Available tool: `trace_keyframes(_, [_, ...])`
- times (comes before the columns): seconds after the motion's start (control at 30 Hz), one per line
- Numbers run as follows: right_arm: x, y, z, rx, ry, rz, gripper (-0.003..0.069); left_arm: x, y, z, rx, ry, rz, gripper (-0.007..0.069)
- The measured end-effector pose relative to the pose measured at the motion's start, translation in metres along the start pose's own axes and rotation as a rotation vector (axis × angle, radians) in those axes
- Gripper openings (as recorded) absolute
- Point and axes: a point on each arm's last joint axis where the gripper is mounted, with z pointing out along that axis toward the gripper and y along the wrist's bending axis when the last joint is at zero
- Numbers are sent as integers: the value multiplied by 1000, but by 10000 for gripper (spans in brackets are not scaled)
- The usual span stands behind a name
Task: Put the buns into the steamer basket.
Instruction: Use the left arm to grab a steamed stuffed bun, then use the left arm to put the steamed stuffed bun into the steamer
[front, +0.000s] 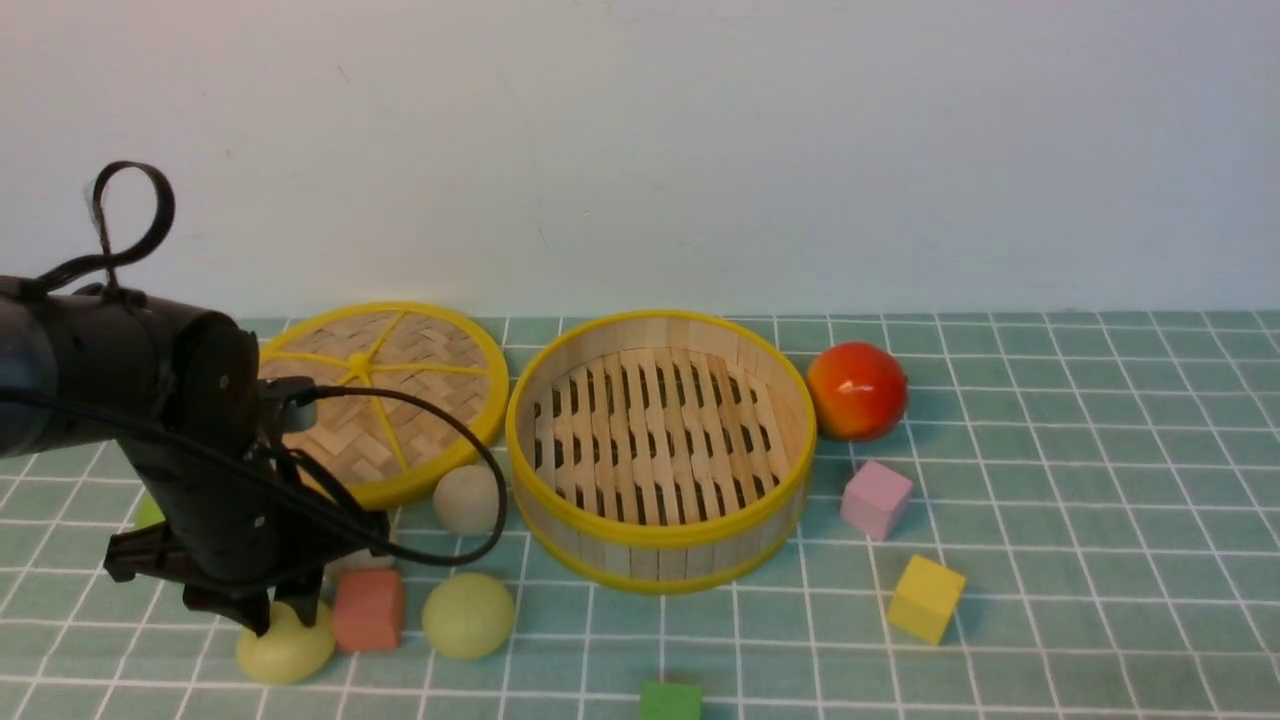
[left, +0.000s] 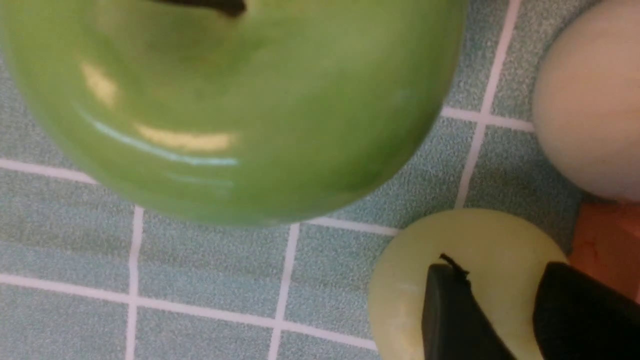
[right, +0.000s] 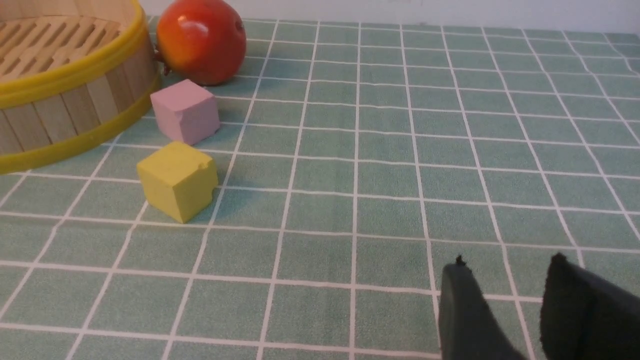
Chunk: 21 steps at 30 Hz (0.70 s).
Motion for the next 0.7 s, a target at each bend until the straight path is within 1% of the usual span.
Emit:
trace_keyframes(0.13, [0, 0, 0, 0, 0, 0, 239, 0, 0, 1, 1, 3, 6, 180])
trace_keyframes(0.17, [0, 0, 0, 0, 0, 0, 239, 0, -1, 0, 8, 4, 9, 123])
trace_keyframes(0.23, [0, 0, 0, 0, 0, 0, 239, 0, -1, 0, 10, 9, 8, 34])
trace_keyframes(0.27, [0, 0, 0, 0, 0, 0, 239, 0, -1, 0, 11, 11, 7, 34])
trace_keyframes(0.3, [0, 0, 0, 0, 0, 0, 239, 0, -1, -1, 8, 20, 8, -7])
trace_keyframes(0.43, [0, 0, 0, 0, 0, 0, 239, -2, -1, -9, -1, 41, 5, -13])
trace_keyframes(0.53, [0, 0, 0, 0, 0, 0, 239, -10, -3, -38, 14, 6, -2, -13])
trace_keyframes(0.63, [0, 0, 0, 0, 0, 0, 239, -21, -9, -71, 78, -62, -8, -13])
trace_keyframes(0.7, [0, 0, 0, 0, 0, 0, 239, -30, -16, -98, 161, -126, 2, -13])
